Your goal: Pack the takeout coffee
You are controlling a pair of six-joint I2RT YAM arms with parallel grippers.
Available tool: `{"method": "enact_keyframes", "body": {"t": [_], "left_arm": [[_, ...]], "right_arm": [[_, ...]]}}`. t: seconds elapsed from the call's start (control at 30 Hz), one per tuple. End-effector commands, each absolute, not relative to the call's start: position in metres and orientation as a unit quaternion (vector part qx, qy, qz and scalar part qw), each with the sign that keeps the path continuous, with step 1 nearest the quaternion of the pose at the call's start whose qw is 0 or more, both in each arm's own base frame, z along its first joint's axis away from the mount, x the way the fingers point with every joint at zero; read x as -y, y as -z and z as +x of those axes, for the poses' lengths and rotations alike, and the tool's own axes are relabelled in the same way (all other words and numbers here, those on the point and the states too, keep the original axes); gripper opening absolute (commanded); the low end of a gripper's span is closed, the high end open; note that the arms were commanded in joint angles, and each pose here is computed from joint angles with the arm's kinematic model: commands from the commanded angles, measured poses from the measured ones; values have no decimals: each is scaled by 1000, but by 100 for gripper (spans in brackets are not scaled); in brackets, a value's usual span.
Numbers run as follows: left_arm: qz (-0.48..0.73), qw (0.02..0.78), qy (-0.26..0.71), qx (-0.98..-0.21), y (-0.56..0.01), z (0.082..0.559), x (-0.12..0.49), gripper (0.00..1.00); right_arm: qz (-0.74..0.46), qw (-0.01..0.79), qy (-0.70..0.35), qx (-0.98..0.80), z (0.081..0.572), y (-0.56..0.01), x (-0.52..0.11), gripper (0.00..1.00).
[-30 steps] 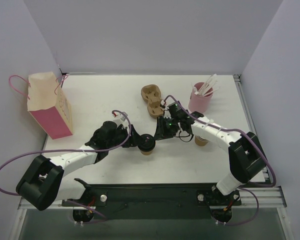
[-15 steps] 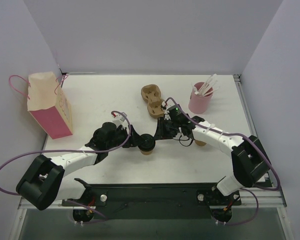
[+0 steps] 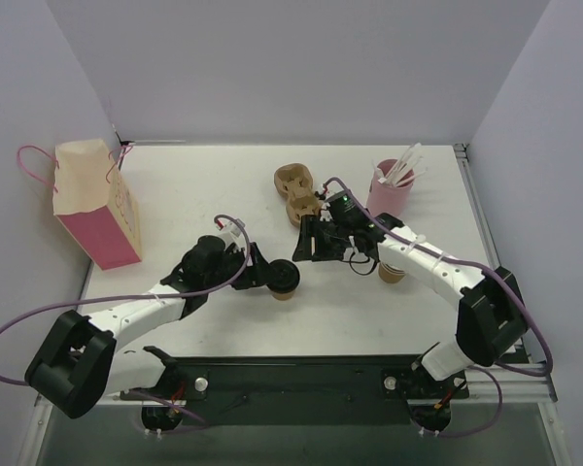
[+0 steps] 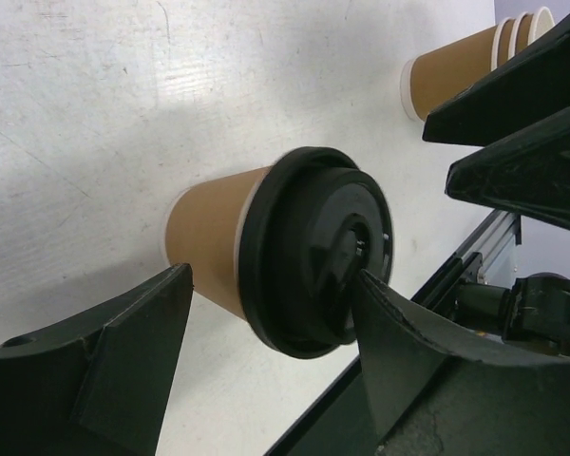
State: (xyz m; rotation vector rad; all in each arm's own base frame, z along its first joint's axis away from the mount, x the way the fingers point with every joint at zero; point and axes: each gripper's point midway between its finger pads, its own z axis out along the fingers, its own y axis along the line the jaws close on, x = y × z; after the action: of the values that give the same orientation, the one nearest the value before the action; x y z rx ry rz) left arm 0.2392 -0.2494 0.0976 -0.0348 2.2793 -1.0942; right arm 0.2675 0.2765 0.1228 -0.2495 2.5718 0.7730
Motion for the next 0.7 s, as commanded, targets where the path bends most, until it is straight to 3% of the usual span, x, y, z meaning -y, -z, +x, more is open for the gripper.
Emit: {"method": "enact_keyframes", "body": {"t": [0.0, 0.23, 0.4, 0.67], "left_arm": [[5, 315, 440, -841, -142, 247, 261, 79], [32, 351, 426, -834, -182, 265, 258, 80], [19, 359, 354, -864, -167, 269, 233, 79], [12, 343, 340, -876, -136, 267, 226, 70]], "right_arm": [[-75, 235, -290, -925, 263, -139, -276, 57], [-99, 216, -315, -919, 254, -130, -294, 63], [-109, 203, -307, -923, 255, -118, -302, 63], [-119, 184, -298, -929, 256, -97, -305, 54]]}}
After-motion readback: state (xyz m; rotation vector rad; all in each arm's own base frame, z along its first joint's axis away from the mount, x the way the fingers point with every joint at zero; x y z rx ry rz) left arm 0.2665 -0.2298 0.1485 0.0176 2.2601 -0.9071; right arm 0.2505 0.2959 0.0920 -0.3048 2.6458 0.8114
